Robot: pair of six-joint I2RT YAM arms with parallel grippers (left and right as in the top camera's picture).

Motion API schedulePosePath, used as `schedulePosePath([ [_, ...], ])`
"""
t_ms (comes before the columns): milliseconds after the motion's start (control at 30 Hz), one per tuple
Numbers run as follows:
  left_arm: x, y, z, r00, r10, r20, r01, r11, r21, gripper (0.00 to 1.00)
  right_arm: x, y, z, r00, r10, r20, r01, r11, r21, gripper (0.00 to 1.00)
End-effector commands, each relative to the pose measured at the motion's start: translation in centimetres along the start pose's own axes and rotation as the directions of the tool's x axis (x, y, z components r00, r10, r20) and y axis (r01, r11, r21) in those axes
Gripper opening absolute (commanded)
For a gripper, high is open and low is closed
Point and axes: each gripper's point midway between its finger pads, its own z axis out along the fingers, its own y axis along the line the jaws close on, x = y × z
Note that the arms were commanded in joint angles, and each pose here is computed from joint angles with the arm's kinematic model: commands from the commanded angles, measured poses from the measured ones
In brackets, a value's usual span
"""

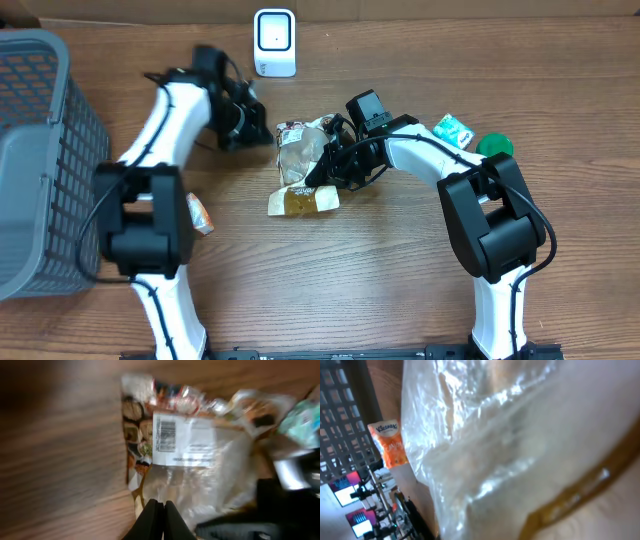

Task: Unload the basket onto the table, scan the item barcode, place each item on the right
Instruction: 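Grasp the PanTree bag with the right gripper and lift it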

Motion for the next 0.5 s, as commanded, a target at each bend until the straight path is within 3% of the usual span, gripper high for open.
schedulePosePath([
  [0,-2.5,-2.7,-8.7,0.975,0.097,0.201,-0.098,0.995,-0.005,0.04,0.1,0.8,-0.7,0.997,-0.071,0.002,0.071,0.997,-0.024,0.04],
  [233,-2.8,-0.7,-15.0,0.942,0.062,0.329,-0.050,0.998,-0.045,0.04,1.2,5.0,-5.1,0.952,-0.304,0.042,0.306,0.952,-0.032,0.04],
  [467,-3.1,4.5,-16.4,0.934,0.000,0.356,0.069,0.981,-0.181,0.04,3.7,12.3,-12.4,0.798,-0.579,0.168,0.588,0.809,-0.006,0.04],
])
